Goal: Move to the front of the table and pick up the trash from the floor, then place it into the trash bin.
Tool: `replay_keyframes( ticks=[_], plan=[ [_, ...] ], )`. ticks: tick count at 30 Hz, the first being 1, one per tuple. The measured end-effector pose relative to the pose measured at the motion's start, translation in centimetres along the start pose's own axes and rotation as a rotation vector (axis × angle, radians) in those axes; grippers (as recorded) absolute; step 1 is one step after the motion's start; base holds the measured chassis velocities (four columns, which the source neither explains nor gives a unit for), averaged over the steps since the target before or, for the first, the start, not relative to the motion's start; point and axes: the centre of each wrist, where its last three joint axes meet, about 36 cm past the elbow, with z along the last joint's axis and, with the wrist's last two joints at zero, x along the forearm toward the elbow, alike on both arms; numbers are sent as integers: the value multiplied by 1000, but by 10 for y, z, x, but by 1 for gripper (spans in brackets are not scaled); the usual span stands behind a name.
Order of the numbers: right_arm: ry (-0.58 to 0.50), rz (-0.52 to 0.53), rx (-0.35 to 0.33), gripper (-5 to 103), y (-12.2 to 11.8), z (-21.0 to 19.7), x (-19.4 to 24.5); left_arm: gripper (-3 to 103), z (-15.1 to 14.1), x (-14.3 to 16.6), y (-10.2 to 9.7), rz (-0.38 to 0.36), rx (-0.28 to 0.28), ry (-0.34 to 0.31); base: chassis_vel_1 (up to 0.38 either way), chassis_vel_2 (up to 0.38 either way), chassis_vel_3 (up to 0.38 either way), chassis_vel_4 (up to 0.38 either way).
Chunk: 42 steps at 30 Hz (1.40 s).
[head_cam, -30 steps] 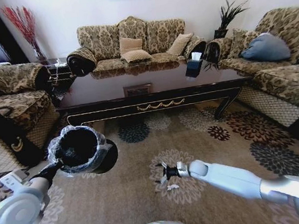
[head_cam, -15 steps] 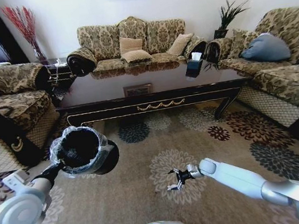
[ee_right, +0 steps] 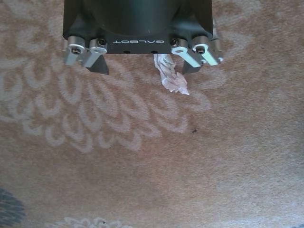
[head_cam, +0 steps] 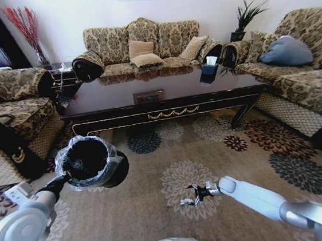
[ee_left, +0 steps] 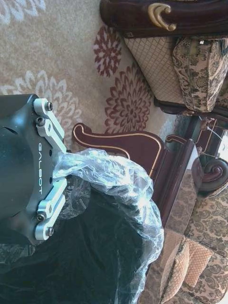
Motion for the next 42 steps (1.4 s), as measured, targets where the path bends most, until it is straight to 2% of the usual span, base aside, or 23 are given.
replay_keyframes(
  ticks=[1, 3, 6, 23, 25, 32, 35, 37, 41, 42],
  plan=[
    [1, -2, 0, 82, 1, 0, 0, 2, 0, 0, 0, 1, 0, 0, 0, 0, 0, 0],
    [3, -4, 0, 82, 1, 1, -1, 2, 0, 0, 0, 2, 0, 0, 0, 0, 0, 0],
    [16, -12, 1, 71, 4, 5, -2, 2, 1, -2, 0, 2, 1, 3, 0, 0, 0, 0],
    [47, -4, 9, 70, 4, 19, 2, 2, 2, -3, 0, 2, 3, 7, 0, 0, 0, 0],
    [47, -4, 8, 63, 5, 20, 1, 2, 2, -4, 0, 2, 4, 8, 0, 0, 0, 0],
    [48, -6, 10, 59, 6, 22, 0, 2, 3, -4, 1, 3, 6, 10, 0, 0, 0, 0],
    [51, -10, 17, 44, 7, 23, -1, 2, 2, -5, 1, 2, 5, 10, 0, 0, 0, 0],
    [51, -12, 19, 44, 7, 23, -1, 2, 2, -5, 1, 2, 5, 10, 0, 0, 0, 0],
    [50, -15, 25, 23, 6, 23, 0, 2, 2, -5, 1, 2, 5, 9, 0, 0, 0, 0],
    [50, -15, 25, 23, 6, 23, 0, 2, 2, -5, 1, 2, 5, 9, 0, 0, 0, 0]
  ],
)
